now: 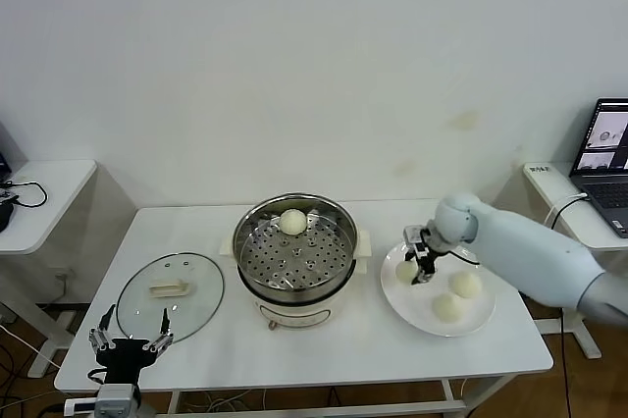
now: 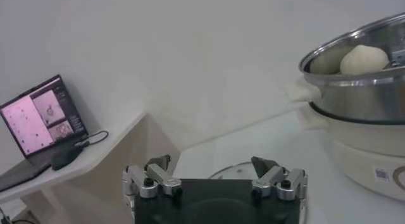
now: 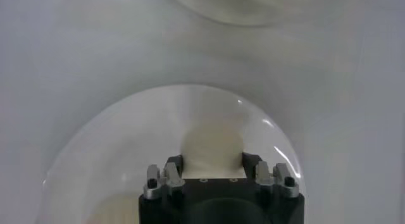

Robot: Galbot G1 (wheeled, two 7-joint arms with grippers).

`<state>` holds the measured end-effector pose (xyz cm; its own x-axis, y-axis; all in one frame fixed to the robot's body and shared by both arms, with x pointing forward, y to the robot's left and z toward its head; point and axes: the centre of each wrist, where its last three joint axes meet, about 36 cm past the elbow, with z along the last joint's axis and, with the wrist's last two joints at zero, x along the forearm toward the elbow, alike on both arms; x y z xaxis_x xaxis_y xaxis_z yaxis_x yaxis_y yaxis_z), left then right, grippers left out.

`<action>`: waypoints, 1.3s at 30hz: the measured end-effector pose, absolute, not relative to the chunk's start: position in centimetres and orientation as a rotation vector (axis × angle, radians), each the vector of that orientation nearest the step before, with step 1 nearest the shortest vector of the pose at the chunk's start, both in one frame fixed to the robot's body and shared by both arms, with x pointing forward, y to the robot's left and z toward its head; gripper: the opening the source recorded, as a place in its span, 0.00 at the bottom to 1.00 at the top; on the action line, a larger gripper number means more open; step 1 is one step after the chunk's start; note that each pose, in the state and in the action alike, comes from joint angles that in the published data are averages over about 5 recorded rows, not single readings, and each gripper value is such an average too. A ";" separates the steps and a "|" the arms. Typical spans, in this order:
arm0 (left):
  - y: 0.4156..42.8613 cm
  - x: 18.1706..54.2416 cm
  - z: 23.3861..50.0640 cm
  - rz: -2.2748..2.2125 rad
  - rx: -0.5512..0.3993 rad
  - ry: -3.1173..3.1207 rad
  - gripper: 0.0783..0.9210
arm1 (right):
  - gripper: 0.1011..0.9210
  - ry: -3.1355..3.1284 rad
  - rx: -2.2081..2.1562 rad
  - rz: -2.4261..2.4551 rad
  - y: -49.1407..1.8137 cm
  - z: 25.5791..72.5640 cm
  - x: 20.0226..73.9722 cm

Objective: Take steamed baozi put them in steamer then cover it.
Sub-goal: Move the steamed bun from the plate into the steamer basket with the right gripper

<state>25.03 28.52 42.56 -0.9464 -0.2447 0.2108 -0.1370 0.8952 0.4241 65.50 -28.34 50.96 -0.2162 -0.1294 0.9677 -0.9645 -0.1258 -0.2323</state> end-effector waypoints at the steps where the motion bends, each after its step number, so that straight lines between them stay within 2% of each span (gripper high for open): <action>1: 28.5 25.0 42.6 -0.600 0.285 -2.804 0.88 | 0.59 -1.401 1.282 1.432 -28.5 51.8 65.5; 10: 28.3 25.1 43.0 -0.603 0.270 -2.818 0.88 | 0.60 -1.481 1.269 1.485 -28.3 60.6 65.5; 20: 28.2 25.2 43.0 -0.601 0.263 -2.819 0.88 | 0.60 -1.558 1.331 1.556 -22.1 69.0 64.8; 30: 28.5 25.3 42.7 -0.602 0.270 -2.810 0.88 | 0.60 -1.563 1.439 1.538 -12.1 70.0 64.6; 39: 28.8 25.4 42.8 -0.601 0.287 -2.814 0.88 | 0.61 -1.533 1.458 1.497 -4.5 66.4 64.9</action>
<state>25.42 28.83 42.81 -0.9496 -0.2415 0.2001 -0.1386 0.8955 0.4230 64.86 -4.51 66.43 -0.2661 -0.3142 0.9113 -0.9184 -0.2044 -0.3387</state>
